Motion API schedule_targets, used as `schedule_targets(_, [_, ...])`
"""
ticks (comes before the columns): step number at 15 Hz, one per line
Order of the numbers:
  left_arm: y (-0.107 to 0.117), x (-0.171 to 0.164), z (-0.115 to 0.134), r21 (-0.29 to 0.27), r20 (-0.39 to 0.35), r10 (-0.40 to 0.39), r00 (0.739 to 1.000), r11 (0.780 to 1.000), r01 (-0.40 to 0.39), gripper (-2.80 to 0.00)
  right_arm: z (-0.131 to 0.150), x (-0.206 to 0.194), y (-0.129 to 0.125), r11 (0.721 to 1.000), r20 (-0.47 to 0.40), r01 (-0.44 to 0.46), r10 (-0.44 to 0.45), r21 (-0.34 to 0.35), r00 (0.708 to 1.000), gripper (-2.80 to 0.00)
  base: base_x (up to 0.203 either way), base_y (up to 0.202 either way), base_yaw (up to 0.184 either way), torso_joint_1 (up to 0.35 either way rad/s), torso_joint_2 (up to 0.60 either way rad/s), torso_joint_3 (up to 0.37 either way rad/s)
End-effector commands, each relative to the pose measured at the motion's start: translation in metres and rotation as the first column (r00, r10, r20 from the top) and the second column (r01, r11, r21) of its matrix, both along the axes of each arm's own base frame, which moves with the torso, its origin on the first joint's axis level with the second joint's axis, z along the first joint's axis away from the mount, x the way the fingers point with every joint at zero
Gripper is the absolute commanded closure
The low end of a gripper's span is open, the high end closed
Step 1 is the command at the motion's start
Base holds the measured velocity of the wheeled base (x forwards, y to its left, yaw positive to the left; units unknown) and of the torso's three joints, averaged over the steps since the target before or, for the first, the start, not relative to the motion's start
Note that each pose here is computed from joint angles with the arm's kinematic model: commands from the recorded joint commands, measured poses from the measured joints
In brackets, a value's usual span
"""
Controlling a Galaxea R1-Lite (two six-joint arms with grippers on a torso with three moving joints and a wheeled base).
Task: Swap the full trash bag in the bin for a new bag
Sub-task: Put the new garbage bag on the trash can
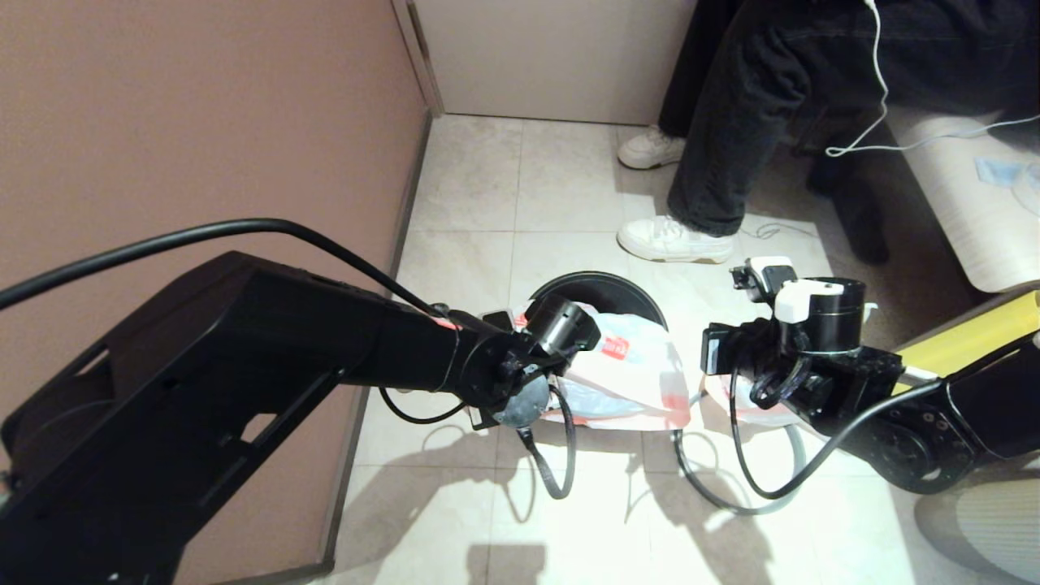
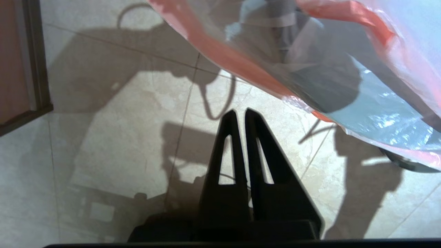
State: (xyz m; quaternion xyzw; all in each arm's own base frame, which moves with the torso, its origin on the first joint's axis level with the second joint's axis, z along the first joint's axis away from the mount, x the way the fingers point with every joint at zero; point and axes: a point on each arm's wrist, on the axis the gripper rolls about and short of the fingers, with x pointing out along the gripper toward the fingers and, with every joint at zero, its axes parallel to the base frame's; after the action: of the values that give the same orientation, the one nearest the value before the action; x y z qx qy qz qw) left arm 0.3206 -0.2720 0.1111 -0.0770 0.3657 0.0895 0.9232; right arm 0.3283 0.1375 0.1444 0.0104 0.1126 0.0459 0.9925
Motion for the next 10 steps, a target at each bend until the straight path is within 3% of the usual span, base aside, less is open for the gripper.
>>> schedule_targets(1, [-0.001,0.0,0.001,-0.007,0.0,0.005,1.0,1.0,-0.005,0.0,0.009,-0.003,-0.002,1.0,0.027,0.003,-0.003,0.012,1.0,0.0,0.0,0.0,0.0,0.0,0.0,0.0])
schedule_targets(4, [-0.011,0.016,-0.011,-0.043,-0.001,0.019,1.0,0.999,-0.019,0.0,0.008,-0.001,-0.002,1.0,0.025,0.004,-0.005,0.011,1.0,0.0,0.0,0.0,0.0,0.0,0.0,0.0])
schedule_targets(8, [-0.019,0.036,-0.009,-0.083,-0.004,0.039,0.999,0.996,-0.039,0.0,0.009,0.004,-0.007,1.0,0.032,0.023,-0.024,0.016,0.999,0.0,0.0,0.0,0.0,0.0,0.0,0.0])
schedule_targets(9, [-0.02,0.037,-0.009,-0.085,-0.003,0.037,0.999,0.996,-0.037,-2.8,0.009,0.005,-0.008,1.0,0.032,0.026,-0.027,0.016,0.999,0.0,0.0,0.0,0.0,0.0,0.0,0.0])
schedule_targets(10, [-0.021,0.038,-0.012,-0.082,-0.006,0.037,0.999,0.996,-0.037,-2.8,0.009,0.005,-0.008,1.0,0.032,0.026,-0.027,0.016,0.999,0.0,0.0,0.0,0.0,0.0,0.0,0.0])
